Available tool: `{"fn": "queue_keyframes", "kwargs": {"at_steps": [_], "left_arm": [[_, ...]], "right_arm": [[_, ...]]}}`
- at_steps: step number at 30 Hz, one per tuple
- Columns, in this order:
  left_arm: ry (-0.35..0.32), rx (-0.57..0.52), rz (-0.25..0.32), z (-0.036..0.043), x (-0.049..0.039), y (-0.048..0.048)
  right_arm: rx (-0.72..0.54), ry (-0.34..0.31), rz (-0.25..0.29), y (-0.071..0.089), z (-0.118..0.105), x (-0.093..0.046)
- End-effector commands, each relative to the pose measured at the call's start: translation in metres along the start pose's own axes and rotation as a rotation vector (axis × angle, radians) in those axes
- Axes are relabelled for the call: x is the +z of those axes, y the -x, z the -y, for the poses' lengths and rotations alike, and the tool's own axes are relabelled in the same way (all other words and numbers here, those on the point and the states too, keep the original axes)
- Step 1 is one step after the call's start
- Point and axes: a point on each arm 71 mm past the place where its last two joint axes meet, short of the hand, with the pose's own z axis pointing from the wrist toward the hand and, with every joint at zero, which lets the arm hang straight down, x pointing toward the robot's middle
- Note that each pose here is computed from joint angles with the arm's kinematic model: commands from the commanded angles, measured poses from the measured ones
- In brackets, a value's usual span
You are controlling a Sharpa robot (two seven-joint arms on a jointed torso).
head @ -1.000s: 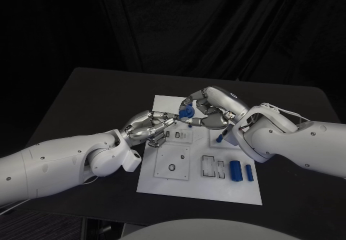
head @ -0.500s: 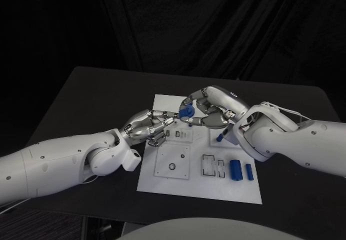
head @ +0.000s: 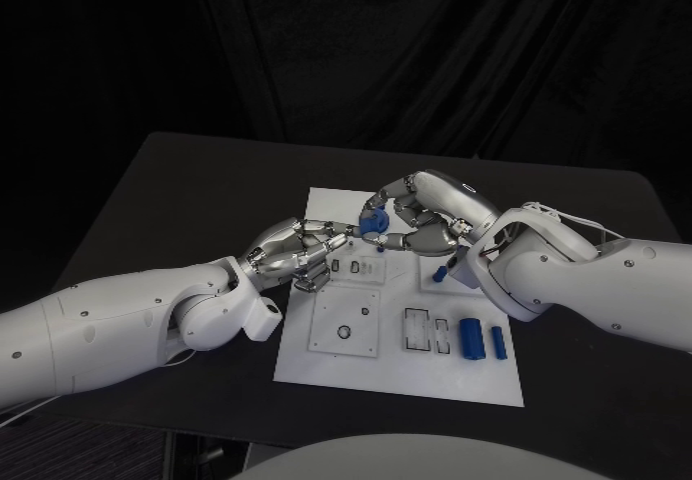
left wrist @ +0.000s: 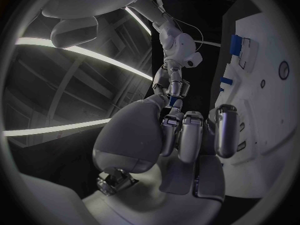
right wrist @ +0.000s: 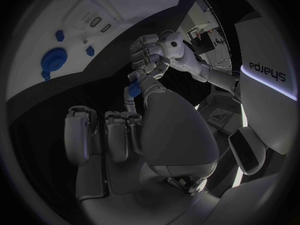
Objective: Assemble the parts on the task board
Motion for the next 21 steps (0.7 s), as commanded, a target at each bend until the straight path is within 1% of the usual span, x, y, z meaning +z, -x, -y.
{"fn": "queue_keyframes", "kwargs": {"at_steps": [1,10,21], "left_arm": [[-0.047,-0.018,-0.019,0.0040,0.0015,-0.0032],[-0.046,-0.017,-0.018,0.0038,0.0014,-0.0032],[-0.042,-0.017,-0.019,0.0033,0.0018,-0.0033]], "right_arm": [[-0.001,-0.053,-0.027,-0.0029,0.0064,-0.0016],[0.000,-0.068,-0.049,-0.0060,0.0080,-0.0020],[-0.023,-0.069,-0.067,-0.0080,0.0082,-0.0026]]}}
